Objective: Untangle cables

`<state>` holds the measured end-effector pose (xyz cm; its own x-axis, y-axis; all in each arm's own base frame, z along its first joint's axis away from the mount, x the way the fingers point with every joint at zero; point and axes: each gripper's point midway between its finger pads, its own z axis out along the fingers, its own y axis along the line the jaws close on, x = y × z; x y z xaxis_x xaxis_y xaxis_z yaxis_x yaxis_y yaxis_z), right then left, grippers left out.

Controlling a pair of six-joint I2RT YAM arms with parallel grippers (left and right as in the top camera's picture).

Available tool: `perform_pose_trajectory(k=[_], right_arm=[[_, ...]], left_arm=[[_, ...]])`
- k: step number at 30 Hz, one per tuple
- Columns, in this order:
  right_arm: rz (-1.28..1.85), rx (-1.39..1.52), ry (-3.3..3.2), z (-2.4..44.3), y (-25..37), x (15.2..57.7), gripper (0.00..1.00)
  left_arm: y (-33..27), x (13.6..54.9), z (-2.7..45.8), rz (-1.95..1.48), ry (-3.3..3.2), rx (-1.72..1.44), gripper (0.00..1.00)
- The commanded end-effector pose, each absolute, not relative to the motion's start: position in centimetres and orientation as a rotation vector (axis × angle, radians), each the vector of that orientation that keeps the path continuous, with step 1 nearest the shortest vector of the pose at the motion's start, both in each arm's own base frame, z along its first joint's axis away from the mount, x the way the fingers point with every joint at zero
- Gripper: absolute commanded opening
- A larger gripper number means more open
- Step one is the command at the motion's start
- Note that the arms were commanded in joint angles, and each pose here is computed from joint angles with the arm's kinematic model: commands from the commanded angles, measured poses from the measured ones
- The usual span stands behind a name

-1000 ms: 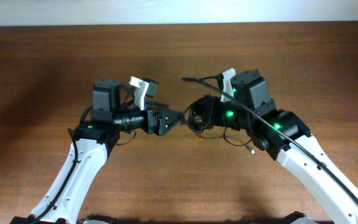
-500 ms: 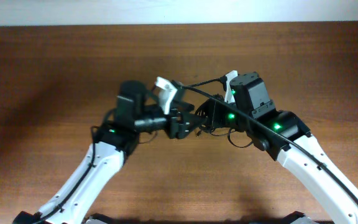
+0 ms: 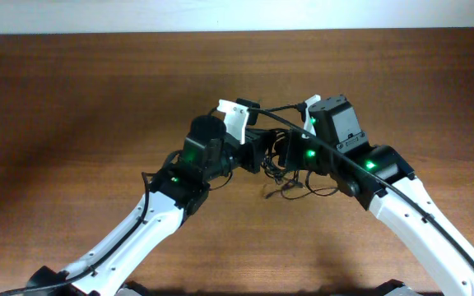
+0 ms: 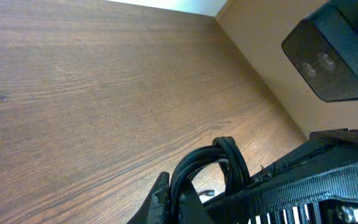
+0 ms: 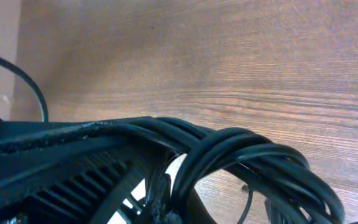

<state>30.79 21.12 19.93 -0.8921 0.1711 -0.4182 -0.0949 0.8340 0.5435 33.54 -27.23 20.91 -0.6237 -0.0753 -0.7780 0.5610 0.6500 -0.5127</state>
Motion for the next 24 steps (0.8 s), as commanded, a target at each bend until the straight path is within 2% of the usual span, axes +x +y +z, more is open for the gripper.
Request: perform_pose_trajectory(k=[1,3,4,6,8,9,11,12,14,15,17,19,21,24], right_arm=[[0.924,-0.102,2.574,20.8,23.0,28.6,0.04],[0.925,-0.111,2.571,20.8,23.0,28.5,0.04],[1.008,-0.298,2.512,21.8,24.2,27.8,0.04],[1.26,-0.621,2.286,25.7,26.3,26.1,0.04],[1.504,-0.85,1.955,30.8,27.1,25.1,0.04],[1.571,-0.982,1.739,33.9,27.1,24.4,0.04],[1.561,-1.054,1.601,35.7,27.0,24.3,0.04],[1.514,-0.955,1.707,34.4,26.7,25.9,0.04],[1.271,-0.635,2.065,28.7,24.5,29.9,0.2],[1.105,-0.505,2.213,25.9,22.8,31.0,0.23],[0.989,-0.427,2.318,23.8,21.5,31.4,0.23],[0.768,-0.331,2.423,21.4,18.8,32.1,0.41],[0.765,-0.333,2.441,21.1,18.7,31.8,0.43],[0.648,-0.298,2.49,19.0,17.7,33.2,0.56]], left_arm=[[-26.1,35.2,20.9,-0.912,2.04,0.306,0.0],[-25.5,35.2,19.7,-0.867,2.091,0.279,0.0],[-23.0,36.1,17.7,-0.694,2.167,0.175,0.0],[-19.3,36.5,15.3,-0.507,2.258,0.059,0.0],[-18.3,36.8,15.0,-0.524,2.28,0.037,0.0],[-18.7,36.5,15.0,-0.558,2.287,0.053,0.0],[-19.1,36.1,14.8,-0.584,2.301,0.07,0.0],[-19.6,35.9,14.9,-0.616,2.304,0.087,0.0],[-19.4,36.0,15.2,-0.6,2.287,0.126,0.0],[-19.4,35.9,16.0,-0.658,2.273,0.14,0.0],[-20.4,35.2,18.4,-0.84,2.186,0.29,0.0],[-19.7,33.8,21.8,-0.995,2.029,0.511,0.0],[-18.9,32.3,24.1,-1.108,1.905,0.638,0.0],[-16.5,29.9,27.8,-1.335,1.689,0.776,0.0]])
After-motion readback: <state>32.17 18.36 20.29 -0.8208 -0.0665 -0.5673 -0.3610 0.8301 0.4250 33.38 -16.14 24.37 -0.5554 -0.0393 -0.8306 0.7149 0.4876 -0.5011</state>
